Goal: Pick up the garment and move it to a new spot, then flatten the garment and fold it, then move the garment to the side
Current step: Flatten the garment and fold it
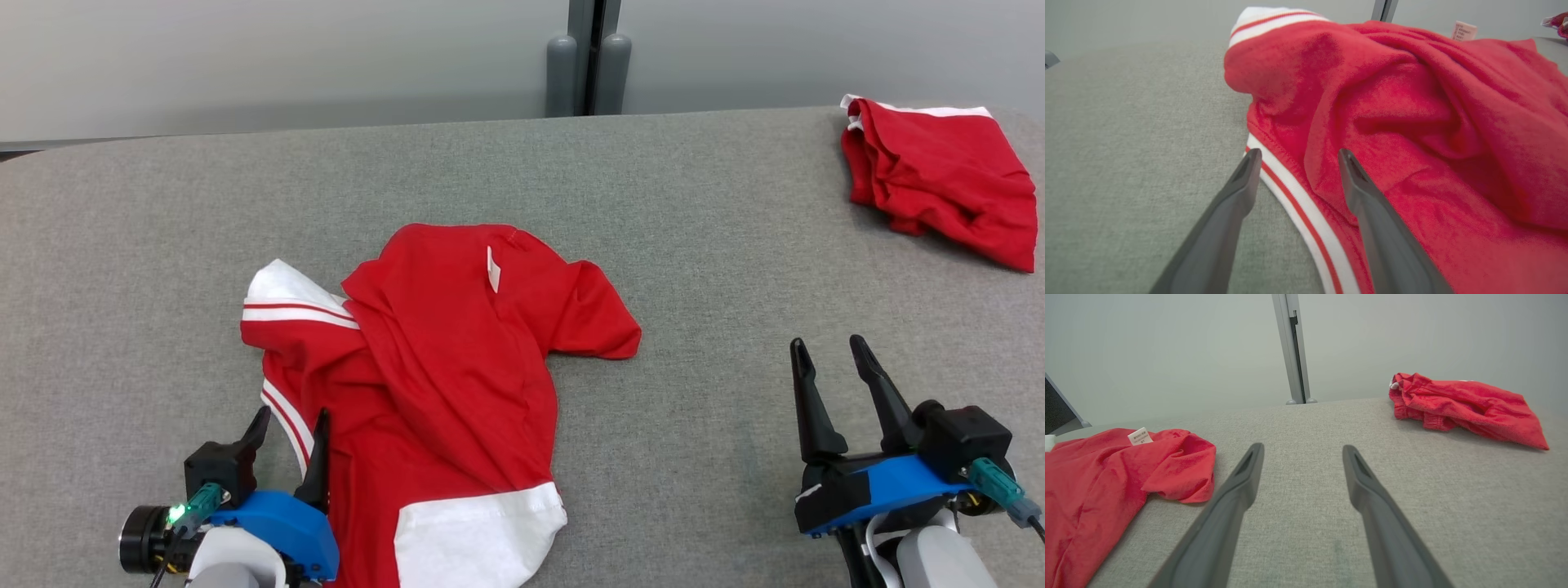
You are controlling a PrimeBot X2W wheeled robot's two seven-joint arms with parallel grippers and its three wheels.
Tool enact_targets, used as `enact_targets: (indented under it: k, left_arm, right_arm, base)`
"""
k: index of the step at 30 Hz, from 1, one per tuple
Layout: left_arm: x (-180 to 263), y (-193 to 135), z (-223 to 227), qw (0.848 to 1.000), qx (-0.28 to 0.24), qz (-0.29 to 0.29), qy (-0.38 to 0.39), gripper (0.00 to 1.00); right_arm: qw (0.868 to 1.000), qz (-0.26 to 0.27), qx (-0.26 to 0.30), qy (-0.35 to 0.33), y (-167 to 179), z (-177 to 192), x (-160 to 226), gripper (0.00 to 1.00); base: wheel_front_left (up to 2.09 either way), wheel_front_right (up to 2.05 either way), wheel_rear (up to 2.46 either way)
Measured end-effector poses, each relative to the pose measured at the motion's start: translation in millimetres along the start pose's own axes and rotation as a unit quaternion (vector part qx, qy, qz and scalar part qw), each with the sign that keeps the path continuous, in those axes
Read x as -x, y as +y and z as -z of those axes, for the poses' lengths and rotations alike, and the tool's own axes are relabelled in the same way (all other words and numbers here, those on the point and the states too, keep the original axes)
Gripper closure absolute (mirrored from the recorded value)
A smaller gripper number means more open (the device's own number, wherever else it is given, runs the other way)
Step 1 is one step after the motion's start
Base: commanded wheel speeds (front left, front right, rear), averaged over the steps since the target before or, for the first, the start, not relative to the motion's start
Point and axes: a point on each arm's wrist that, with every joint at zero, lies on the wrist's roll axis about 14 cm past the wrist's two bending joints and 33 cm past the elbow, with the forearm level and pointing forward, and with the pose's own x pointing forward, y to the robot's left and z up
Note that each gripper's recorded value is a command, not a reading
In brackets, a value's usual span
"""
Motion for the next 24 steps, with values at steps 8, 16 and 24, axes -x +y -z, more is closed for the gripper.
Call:
enact_targets:
  k: [8,16,24]
  left_arm:
    - [1.7,2.0,34.3,0.998,0.007,-0.004,0.066,0.0]
    - [-6.0,-9.7,39.7,0.995,0.021,0.019,0.094,1.0]
    - [-17.6,-9.2,12.8,0.998,0.005,0.027,0.055,1.0]
  right_arm:
    - [1.0,0.004,0.003,0.0,-4.4,-0.7,0.0,0.0]
    - [1.0,0.002,0.003,-0.002,-2.6,-2.2,-0.5,0.0]
    - [1.0,0.002,0.004,-0.008,-2.6,-6.7,1.7,0.0]
  base:
    - [0.0,0.0,0.0]
    - [0.0,0.0,0.0]
    - [0.0,0.0,0.0]
